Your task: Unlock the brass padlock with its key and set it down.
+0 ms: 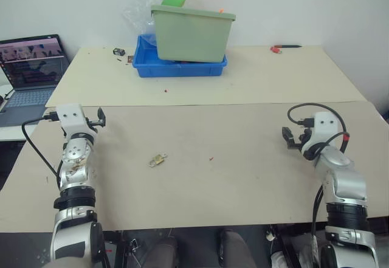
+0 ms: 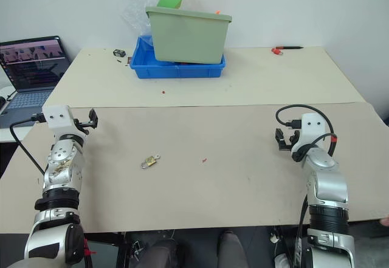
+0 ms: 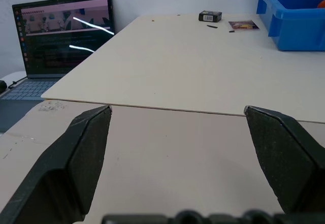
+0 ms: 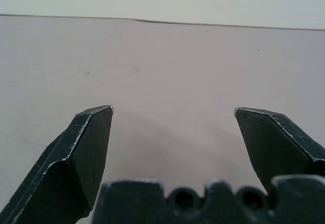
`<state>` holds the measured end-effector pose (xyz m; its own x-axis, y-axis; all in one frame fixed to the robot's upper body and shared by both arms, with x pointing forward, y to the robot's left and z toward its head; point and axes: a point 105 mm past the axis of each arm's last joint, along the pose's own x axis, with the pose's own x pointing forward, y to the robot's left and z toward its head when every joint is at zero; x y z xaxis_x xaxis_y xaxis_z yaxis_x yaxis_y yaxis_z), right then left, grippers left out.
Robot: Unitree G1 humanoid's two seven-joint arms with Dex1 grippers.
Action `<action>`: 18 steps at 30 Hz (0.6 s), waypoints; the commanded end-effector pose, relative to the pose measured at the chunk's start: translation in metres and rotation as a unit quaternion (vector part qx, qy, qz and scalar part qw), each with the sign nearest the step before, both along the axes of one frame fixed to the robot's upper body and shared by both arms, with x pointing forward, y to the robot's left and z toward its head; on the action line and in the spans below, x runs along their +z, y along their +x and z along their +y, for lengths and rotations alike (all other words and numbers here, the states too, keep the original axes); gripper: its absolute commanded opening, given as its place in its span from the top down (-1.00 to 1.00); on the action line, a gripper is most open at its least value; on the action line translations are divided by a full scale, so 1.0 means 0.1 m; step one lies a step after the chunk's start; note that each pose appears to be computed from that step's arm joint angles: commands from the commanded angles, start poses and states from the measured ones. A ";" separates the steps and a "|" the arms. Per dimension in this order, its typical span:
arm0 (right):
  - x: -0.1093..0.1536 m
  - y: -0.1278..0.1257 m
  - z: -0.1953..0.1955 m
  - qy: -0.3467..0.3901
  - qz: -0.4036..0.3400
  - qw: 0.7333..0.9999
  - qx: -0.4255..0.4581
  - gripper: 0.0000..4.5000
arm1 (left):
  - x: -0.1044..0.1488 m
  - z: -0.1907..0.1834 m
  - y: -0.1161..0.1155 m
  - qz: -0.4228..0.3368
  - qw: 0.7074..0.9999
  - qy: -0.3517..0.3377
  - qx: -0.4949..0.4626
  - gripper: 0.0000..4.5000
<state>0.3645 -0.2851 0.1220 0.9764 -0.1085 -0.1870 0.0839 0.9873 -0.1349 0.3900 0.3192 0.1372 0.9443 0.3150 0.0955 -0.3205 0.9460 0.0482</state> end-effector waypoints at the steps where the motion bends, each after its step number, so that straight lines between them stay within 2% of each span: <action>1: 0.16 0.06 0.04 -0.014 -0.031 0.999 0.013 -1.00 | 0.20 -0.03 0.01 -0.031 0.999 0.016 -0.012 -0.98; 3: 0.21 0.19 0.36 0.005 -0.028 0.995 0.091 -1.00 | 0.22 -0.06 0.00 -0.038 0.999 0.010 -0.021 -0.98; 4: 0.34 0.18 0.81 0.024 -0.032 0.976 0.213 -1.00 | 0.23 -0.09 0.00 -0.042 0.999 0.011 -0.030 -0.98; 5: 0.47 0.04 1.29 0.039 -0.030 0.936 0.348 -1.00 | 0.25 -0.13 0.01 -0.044 0.998 0.013 -0.044 -0.98; 6: 0.56 -0.21 1.68 0.044 -0.018 0.880 0.473 -1.00 | 0.26 -0.16 0.02 -0.044 0.997 0.018 -0.056 -0.98; 7: 0.60 -0.41 1.90 0.046 -0.004 0.834 0.550 -1.00 | 0.27 -0.19 0.02 -0.044 0.997 0.022 -0.064 -0.98; 9: 0.61 -0.92 2.17 0.037 0.042 0.724 0.688 -1.00 | 0.28 -0.26 0.03 -0.048 0.995 0.015 -0.086 -0.98; 10: 0.60 -1.09 2.22 0.033 0.058 0.685 0.725 -1.00 | 0.28 -0.28 0.03 -0.050 0.994 0.009 -0.095 -0.98; 11: 0.62 -1.15 2.26 0.040 0.065 0.663 0.745 -1.00 | 0.28 -0.34 0.03 -0.049 0.992 0.013 -0.114 -0.98; 12: 0.63 -1.16 2.28 0.045 0.066 0.656 0.750 -1.00 | 0.28 -0.38 0.02 -0.047 0.991 0.017 -0.127 -0.98; 14: 0.58 -0.96 2.31 0.026 0.065 0.683 0.727 -1.00 | 0.30 -0.60 -0.05 -0.044 0.978 0.036 -0.199 -0.98; 16: 0.55 -0.85 2.30 0.011 0.063 0.699 0.712 -1.00 | 0.32 -0.76 -0.15 -0.041 0.964 0.043 -0.259 -0.98; 18: 0.56 -0.74 2.27 0.005 0.059 0.717 0.694 -1.00 | 0.35 -1.00 -0.40 -0.027 0.930 0.072 -0.361 -0.98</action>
<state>0.2811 -0.0556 0.1666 0.0658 0.9562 -0.2853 -0.9970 0.0744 0.0196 0.3673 0.2435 0.1480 0.9662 -0.2336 0.1090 0.2191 0.9670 0.1301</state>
